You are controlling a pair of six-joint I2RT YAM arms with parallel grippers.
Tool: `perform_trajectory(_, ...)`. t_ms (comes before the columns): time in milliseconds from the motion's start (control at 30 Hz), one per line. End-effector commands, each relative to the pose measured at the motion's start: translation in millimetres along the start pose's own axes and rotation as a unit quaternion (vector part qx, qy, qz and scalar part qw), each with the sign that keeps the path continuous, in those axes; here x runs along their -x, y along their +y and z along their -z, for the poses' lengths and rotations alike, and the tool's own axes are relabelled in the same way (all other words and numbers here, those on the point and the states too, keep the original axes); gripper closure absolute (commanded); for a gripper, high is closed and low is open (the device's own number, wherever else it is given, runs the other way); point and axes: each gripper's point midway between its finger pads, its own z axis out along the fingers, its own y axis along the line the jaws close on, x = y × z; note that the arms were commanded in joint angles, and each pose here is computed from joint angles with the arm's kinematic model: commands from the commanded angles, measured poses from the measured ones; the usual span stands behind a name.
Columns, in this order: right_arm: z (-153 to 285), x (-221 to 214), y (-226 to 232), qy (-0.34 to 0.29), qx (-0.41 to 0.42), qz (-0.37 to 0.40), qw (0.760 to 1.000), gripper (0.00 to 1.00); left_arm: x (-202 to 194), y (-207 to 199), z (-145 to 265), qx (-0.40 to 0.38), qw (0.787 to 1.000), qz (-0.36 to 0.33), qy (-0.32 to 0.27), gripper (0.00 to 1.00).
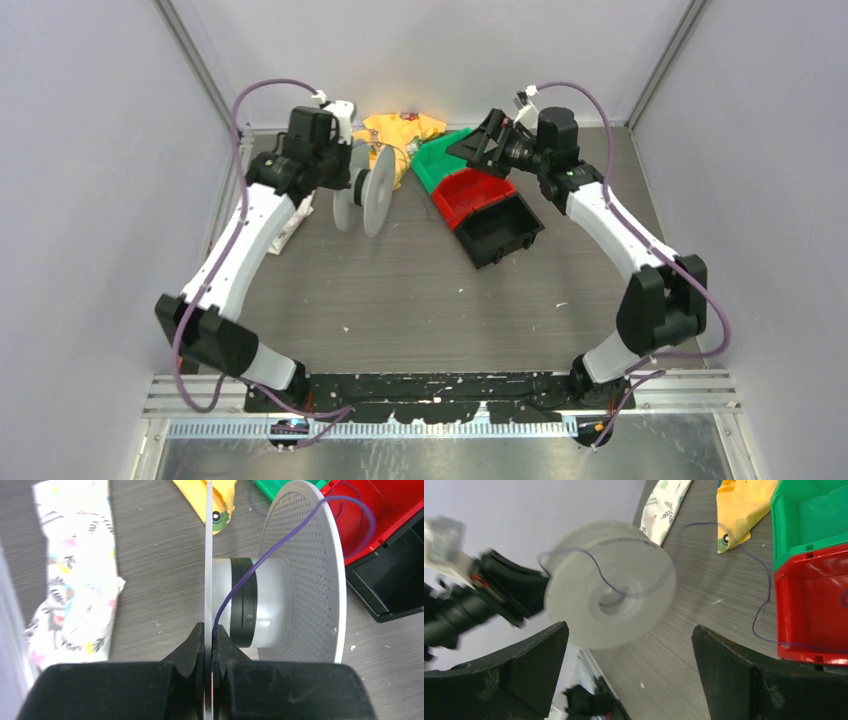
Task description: Wrap the cables
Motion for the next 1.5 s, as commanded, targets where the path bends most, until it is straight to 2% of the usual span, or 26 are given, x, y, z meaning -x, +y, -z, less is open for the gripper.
perform_trajectory(0,30.7,-15.7,3.0,0.02,-0.068,0.136,0.988,0.02,40.0,6.4,87.3,-0.003,0.995,-0.011,-0.097,0.99)
perform_trajectory(100,27.8,-16.0,4.0,-0.002,-0.08,0.202,0.976,0.0,46.0,-7.1,113.2,-0.046,0.994,-0.016,-0.103,0.99)
perform_trajectory(167,17.1,-36.2,10.5,0.008,-0.096,0.279,0.955,0.0,41.0,-8.6,125.2,-0.054,0.996,-0.011,-0.072,1.0)
perform_trajectory(233,6.8,-53.0,13.7,0.007,-0.094,0.344,0.934,0.0,47.2,-7.8,141.3,-0.053,0.996,0.003,-0.066,1.0)
perform_trajectory(400,-12.7,-65.0,24.3,-0.05,-0.039,0.348,0.935,0.0,52.5,-16.8,169.2,-0.075,0.994,0.049,-0.067,1.0)
perform_trajectory(567,-37.1,-96.7,32.0,-0.054,0.02,0.364,0.93,0.0,66.4,-21.7,197.4,-0.089,0.987,0.084,-0.105,1.0)
perform_trajectory(667,-68.6,-131.0,24.4,-0.029,0.034,0.42,0.906,0.0,77.8,-22.9,215.8,-0.096,0.981,0.092,-0.139,1.0)
perform_trajectory(800,-98.3,-155.2,-13.4,-0.011,-0.01,0.514,0.858,0.0,85.2,-22.2,223.5,-0.097,0.977,0.097,-0.162,1.0)
perform_trajectory(867,-108.2,-159.3,-27.4,-0.01,-0.026,0.536,0.844,0.0,87.7,-23.1,228.8,-0.1,0.976,0.098,-0.169,1.0)
perform_trajectory(967,-120.1,-158.5,-42.0,-0.021,-0.043,0.539,0.841,0.0,91.8,-23.4,239.8,-0.104,0.973,0.1,-0.183,1.0)
perform_trajectory(1167,-147.1,-169.0,-69.5,-0.006,-0.058,0.541,0.839,0.0,94.6,-25.5,255.6,-0.113,0.968,0.099,-0.2,1.0)
perform_trajectory(1233,-152.4,-162.5,-77.9,-0.022,-0.079,0.542,0.836,0.0,94.3,-26.2,258.2,-0.116,0.968,0.098,-0.202,1.0)
perform_trajectory(1467,-145.5,-162.7,-77.5,-0.021,-0.077,0.552,0.83,0.01,97.4,-21.7,266.7,-0.106,0.965,0.099,-0.218,1.0)
